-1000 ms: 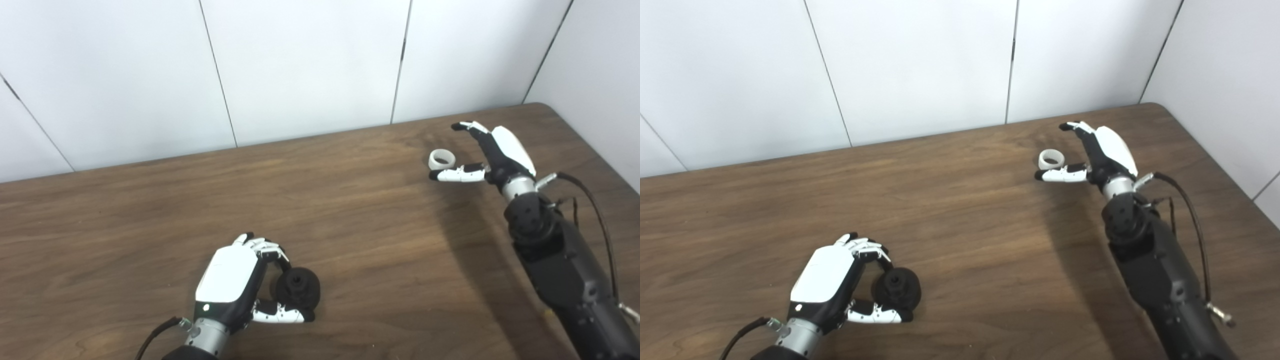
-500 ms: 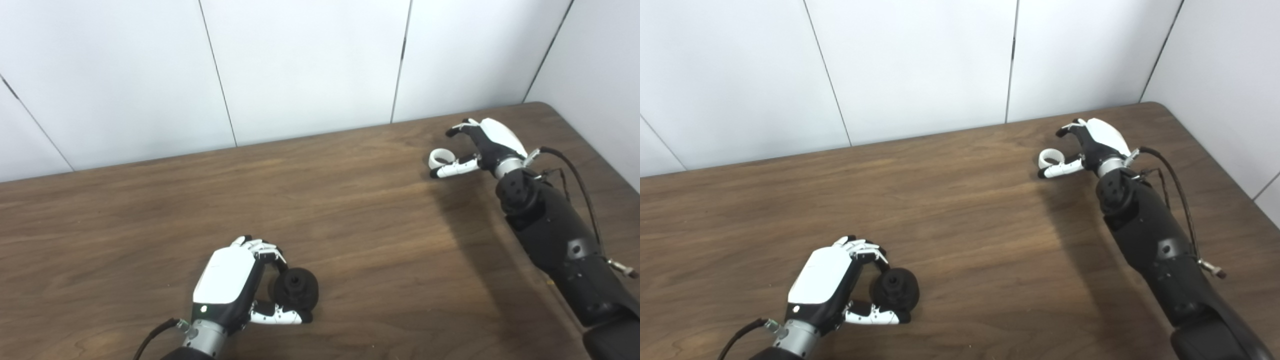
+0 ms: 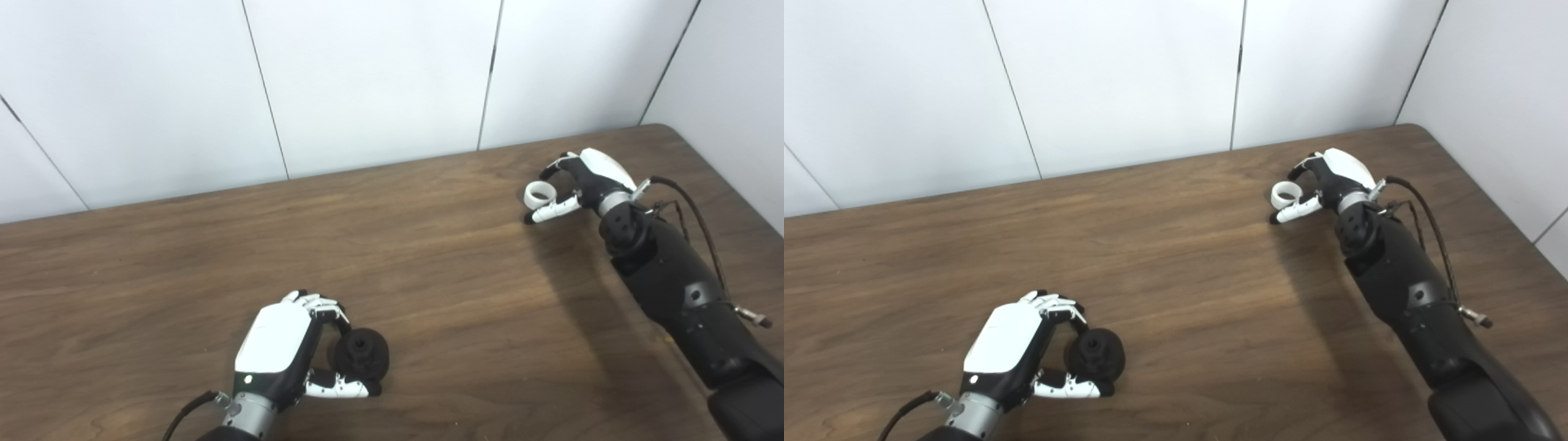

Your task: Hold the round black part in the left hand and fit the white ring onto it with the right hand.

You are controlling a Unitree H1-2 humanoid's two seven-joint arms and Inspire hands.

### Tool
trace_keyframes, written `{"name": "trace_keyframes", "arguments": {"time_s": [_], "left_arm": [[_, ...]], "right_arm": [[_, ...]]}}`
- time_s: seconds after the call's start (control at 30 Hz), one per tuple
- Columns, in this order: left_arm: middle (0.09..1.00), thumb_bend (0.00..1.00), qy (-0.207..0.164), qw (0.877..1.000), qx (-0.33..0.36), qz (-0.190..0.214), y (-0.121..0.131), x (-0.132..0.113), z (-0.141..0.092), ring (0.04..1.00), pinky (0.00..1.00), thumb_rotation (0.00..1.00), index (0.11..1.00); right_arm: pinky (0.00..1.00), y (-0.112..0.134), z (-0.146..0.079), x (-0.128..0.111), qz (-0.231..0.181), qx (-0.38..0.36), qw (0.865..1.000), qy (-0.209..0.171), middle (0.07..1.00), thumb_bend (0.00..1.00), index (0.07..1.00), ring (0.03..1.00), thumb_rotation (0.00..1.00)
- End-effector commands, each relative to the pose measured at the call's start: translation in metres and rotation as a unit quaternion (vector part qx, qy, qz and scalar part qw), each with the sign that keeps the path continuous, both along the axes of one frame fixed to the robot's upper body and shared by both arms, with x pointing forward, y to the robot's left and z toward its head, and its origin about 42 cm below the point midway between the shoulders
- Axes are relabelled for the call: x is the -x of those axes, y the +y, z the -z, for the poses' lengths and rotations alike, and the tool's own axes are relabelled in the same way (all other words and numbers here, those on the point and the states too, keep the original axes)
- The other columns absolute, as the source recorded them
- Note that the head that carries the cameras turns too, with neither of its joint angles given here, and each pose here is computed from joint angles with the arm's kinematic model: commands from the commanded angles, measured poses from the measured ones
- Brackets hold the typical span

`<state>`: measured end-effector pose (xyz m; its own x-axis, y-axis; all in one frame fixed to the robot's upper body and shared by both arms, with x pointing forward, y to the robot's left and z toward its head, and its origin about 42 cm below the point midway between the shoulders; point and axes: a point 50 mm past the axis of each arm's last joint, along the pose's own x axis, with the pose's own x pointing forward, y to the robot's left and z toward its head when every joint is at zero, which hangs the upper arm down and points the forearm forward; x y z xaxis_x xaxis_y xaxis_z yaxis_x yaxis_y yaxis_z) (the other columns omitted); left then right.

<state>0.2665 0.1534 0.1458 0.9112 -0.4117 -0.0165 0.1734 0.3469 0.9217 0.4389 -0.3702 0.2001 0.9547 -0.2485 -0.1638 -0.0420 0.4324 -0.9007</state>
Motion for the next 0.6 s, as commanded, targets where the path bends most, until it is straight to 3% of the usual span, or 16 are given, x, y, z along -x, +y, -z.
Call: {"name": "trace_keyframes", "arguments": {"time_s": [0.0,0.57], "left_arm": [[0.750,0.52,0.009,1.000,-0.026,-0.001,0.0076,0.0022,0.0021,0.836,0.92,0.06,0.486],[0.749,0.52,0.012,1.000,-0.025,0.000,0.0060,0.0025,0.0001,0.838,0.92,0.06,0.486]], "right_arm": [[0.93,-0.0067,-0.0307,-0.0113,-0.001,0.026,0.999,-0.041,0.949,0.79,0.696,0.980,0.28],[0.94,-0.0106,-0.0292,-0.0071,-0.002,0.022,0.999,-0.044,0.926,0.75,0.630,0.980,0.26]]}}
